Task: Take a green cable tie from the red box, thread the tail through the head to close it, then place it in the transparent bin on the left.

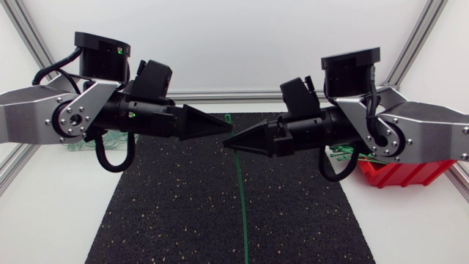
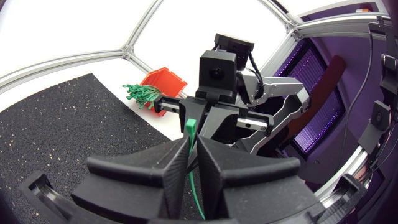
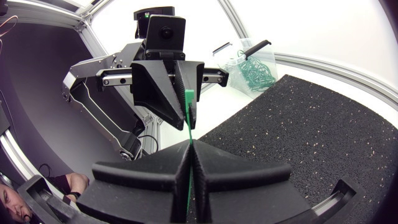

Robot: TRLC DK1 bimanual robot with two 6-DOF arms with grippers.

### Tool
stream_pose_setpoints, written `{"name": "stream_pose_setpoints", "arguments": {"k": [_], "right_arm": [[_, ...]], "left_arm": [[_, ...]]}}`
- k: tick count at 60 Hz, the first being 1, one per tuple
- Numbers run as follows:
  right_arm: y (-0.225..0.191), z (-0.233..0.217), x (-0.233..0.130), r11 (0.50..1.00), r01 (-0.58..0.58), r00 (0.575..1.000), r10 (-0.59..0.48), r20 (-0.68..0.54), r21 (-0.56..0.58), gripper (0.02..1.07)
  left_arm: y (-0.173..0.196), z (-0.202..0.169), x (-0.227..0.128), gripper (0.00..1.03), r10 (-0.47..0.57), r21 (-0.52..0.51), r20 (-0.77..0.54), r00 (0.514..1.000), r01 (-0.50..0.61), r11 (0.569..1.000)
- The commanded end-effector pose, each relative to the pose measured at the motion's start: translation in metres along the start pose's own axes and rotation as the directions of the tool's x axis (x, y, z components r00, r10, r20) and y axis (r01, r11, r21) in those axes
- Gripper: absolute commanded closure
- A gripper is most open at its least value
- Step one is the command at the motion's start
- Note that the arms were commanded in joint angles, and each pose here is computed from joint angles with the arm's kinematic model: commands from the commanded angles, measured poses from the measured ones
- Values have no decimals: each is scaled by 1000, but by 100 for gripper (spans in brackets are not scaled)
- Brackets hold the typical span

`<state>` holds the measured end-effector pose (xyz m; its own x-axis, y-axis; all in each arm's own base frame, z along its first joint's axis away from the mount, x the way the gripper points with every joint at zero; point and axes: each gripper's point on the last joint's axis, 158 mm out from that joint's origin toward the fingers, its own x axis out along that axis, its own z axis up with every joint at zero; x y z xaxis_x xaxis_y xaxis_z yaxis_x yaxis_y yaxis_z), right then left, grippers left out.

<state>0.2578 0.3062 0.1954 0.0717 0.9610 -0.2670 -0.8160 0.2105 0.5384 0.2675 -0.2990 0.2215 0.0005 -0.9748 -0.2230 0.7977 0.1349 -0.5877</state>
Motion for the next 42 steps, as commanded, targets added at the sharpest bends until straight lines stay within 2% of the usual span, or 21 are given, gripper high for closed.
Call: {"name": "stream_pose_setpoints", "arguments": {"k": [1, 7, 42], "right_arm": [[-4, -10, -1, 999, 7, 1000, -6, -9, 40, 101], [-3, -11, 0, 999, 5, 1000, -4, -12, 40, 101], [0, -21, 17, 999, -15, 999, 17, -49, 42, 101]], "left_arm": [[3, -2, 1, 97, -4, -30, -2, 1000, 4, 1000], [4, -2, 2, 99, 0, -32, -3, 1000, 0, 999], [1, -4, 7, 99, 0, -26, -9, 1000, -1, 1000]]}}
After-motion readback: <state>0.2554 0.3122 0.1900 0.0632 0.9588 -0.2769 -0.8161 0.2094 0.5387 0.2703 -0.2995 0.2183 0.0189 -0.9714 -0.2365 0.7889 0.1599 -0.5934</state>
